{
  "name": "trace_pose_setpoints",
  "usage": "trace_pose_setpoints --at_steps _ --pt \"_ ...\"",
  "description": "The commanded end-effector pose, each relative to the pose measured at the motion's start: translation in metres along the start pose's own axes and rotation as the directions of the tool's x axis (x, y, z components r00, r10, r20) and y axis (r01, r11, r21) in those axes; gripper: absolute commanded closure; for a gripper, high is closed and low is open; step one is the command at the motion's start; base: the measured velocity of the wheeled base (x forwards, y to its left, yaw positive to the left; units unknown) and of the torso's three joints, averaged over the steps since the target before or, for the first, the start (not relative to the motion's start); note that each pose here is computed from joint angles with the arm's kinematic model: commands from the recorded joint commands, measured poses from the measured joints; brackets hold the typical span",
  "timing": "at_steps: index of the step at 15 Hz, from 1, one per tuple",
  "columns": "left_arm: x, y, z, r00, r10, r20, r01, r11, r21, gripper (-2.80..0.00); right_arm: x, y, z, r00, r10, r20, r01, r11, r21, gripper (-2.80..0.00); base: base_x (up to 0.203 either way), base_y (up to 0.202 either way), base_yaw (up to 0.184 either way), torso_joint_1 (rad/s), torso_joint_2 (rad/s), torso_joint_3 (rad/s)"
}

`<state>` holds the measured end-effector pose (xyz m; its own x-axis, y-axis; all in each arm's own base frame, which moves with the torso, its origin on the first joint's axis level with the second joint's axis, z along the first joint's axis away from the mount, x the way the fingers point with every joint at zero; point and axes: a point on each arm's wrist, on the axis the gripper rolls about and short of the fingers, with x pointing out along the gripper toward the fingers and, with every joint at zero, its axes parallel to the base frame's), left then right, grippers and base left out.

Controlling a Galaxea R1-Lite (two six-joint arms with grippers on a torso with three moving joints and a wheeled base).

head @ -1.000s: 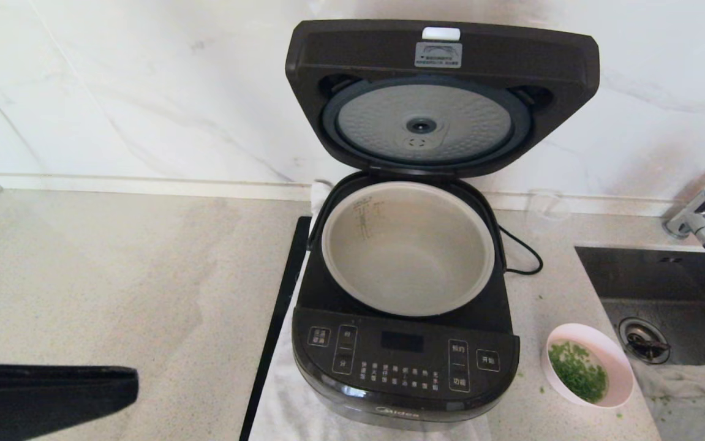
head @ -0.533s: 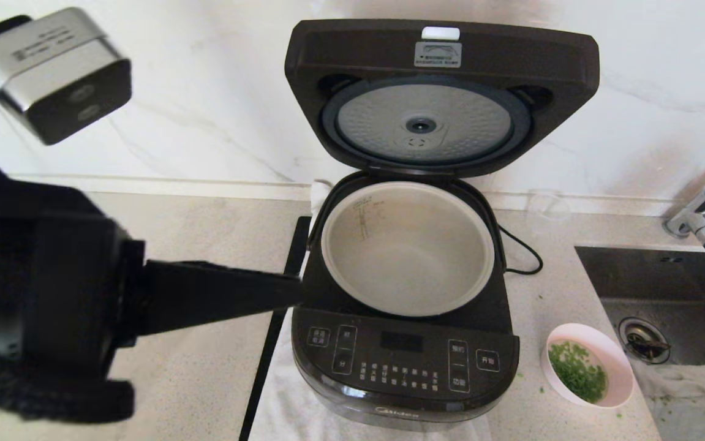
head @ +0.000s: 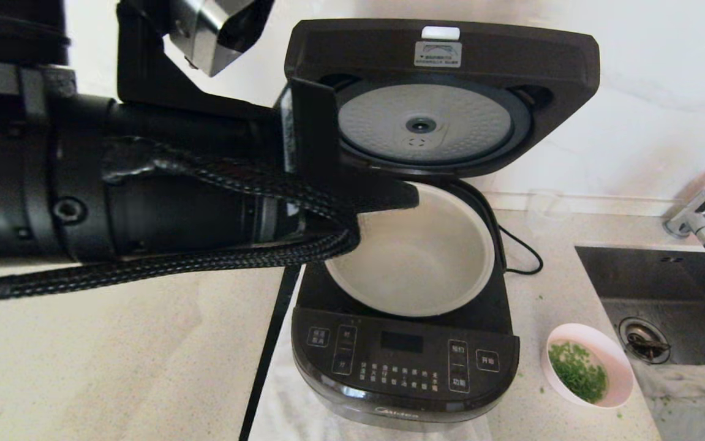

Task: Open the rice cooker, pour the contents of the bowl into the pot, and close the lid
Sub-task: Open the rice cooker

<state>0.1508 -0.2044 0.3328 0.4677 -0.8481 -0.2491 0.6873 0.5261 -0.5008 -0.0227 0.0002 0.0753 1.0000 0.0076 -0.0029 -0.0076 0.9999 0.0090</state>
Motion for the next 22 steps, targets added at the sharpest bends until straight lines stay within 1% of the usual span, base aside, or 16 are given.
trace_pose_setpoints --at_steps 1,4,7,9,11,13,16,19,22 --pt "0.022 0.003 0.003 1.0 0.023 -0.001 -0.023 1.0 -0.002 0.0 0.0 0.0 0.0 1.0 -0.001 0.0 0.001 1.0 -0.001 0.0 0.0 0.0 0.0 0.0 0.0 0.0" --pt "0.034 0.001 0.01 0.998 0.0 0.061 -0.001 1.0 0.006 0.0 0.0 0.0 0.0 1.0 -0.001 0.0 0.001 1.0 0.0 0.0 0.0 0.0 0.0 0.0 0.0 0.0" --pt "0.05 0.002 0.017 0.994 0.038 0.098 -0.039 0.999 0.008 0.0 0.0 0.0 0.0 1.0 -0.001 0.0 0.001 1.0 -0.001 0.0 0.0 0.0 0.0 0.0 0.0 0.0" --pt "0.058 0.001 0.021 0.993 0.037 0.11 -0.039 0.999 0.012 0.0 0.0 0.0 0.0 1.0 0.001 0.0 -0.001 1.0 -0.001 0.0 0.0 0.0 0.0 0.0 0.0 0.0" --pt "0.064 0.001 0.023 0.993 0.039 0.115 -0.045 0.998 0.042 0.0 0.0 0.0 0.0 1.0 0.002 0.0 -0.002 1.0 0.0 0.0 0.0 0.0 0.0 0.0 0.0 0.0" --pt "0.07 0.0 0.027 0.988 0.058 0.141 -0.067 0.996 0.054 0.0 0.0 0.0 0.0 1.0 0.0 0.0 0.0 1.0 -0.001 0.0 0.0 0.0 0.0 0.0 0.0 0.0" --pt "0.074 0.0 0.035 0.98 0.082 0.18 -0.1 0.991 0.093 0.0 0.0 0.0 0.0 1.0 0.001 0.0 -0.001 1.0 -0.001 0.0 0.0 0.0 0.0 0.0 0.0 0.0" --pt "0.079 0.001 0.043 0.971 0.071 0.227 -0.097 0.99 0.104 0.0 0.0 0.0 0.0 1.0 -0.001 0.0 0.001 1.0 0.0 0.0 0.0 0.0 0.0 0.0 0.0 0.0" --pt "0.088 0.005 0.045 0.966 0.094 0.241 -0.128 0.983 0.13 0.0 0.0 0.0 0.0 1.0 0.0 0.0 0.0 1.0 -0.001 0.0 0.0 0.0 0.0 0.0 0.0 0.0"
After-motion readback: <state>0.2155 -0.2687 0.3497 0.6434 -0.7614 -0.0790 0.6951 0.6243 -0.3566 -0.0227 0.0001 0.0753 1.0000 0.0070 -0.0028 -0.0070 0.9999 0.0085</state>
